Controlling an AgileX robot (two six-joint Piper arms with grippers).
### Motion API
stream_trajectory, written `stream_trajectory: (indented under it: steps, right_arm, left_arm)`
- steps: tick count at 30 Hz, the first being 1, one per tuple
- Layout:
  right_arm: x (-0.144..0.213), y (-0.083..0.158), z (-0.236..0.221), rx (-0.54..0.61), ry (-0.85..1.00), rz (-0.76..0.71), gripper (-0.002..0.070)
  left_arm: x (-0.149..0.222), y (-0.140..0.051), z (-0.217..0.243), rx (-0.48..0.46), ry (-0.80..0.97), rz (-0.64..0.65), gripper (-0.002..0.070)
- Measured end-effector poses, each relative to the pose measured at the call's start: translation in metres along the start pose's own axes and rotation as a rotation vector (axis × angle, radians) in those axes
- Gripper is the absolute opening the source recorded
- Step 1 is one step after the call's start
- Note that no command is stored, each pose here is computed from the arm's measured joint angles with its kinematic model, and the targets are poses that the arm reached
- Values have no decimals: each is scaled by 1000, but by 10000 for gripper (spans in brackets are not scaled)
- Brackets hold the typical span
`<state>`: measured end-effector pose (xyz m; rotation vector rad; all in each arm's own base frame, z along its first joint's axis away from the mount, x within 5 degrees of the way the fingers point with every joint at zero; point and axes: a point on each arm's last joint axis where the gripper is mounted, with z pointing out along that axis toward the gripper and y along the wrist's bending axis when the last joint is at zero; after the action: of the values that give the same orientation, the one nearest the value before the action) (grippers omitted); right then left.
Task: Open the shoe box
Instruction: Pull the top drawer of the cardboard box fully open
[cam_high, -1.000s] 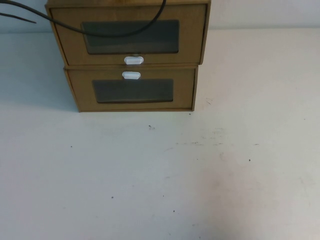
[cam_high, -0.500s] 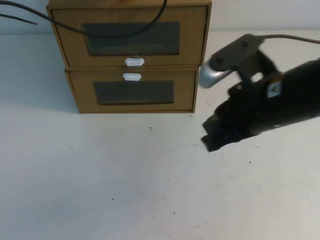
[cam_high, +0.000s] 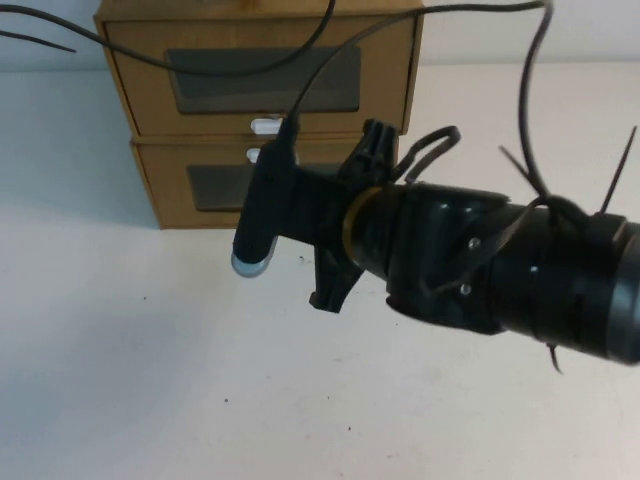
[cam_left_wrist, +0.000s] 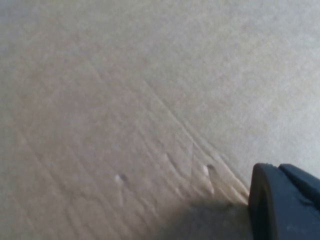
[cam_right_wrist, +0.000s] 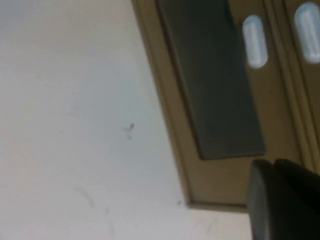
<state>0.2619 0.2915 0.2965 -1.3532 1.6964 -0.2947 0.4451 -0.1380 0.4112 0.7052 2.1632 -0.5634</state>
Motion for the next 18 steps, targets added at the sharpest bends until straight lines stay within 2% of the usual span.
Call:
stream_trajectory:
  steps: [5, 10, 15, 18]
  right_arm:
    - [-5, 5, 19, 117, -41, -201, -13]
    - [-10, 8, 31, 193, -90, -316, 9]
    - [-16, 9, 36, 223, -137, -331, 134]
    - [-19, 8, 37, 223, -152, -317, 183]
  left_arm:
    - [0, 0, 0, 0, 0, -2, -5]
    - [0, 0, 0, 0, 0, -4, -5]
    - [0, 0, 0, 0, 0, -29, -5]
    - [0, 0, 0, -1, -2, -69, -5]
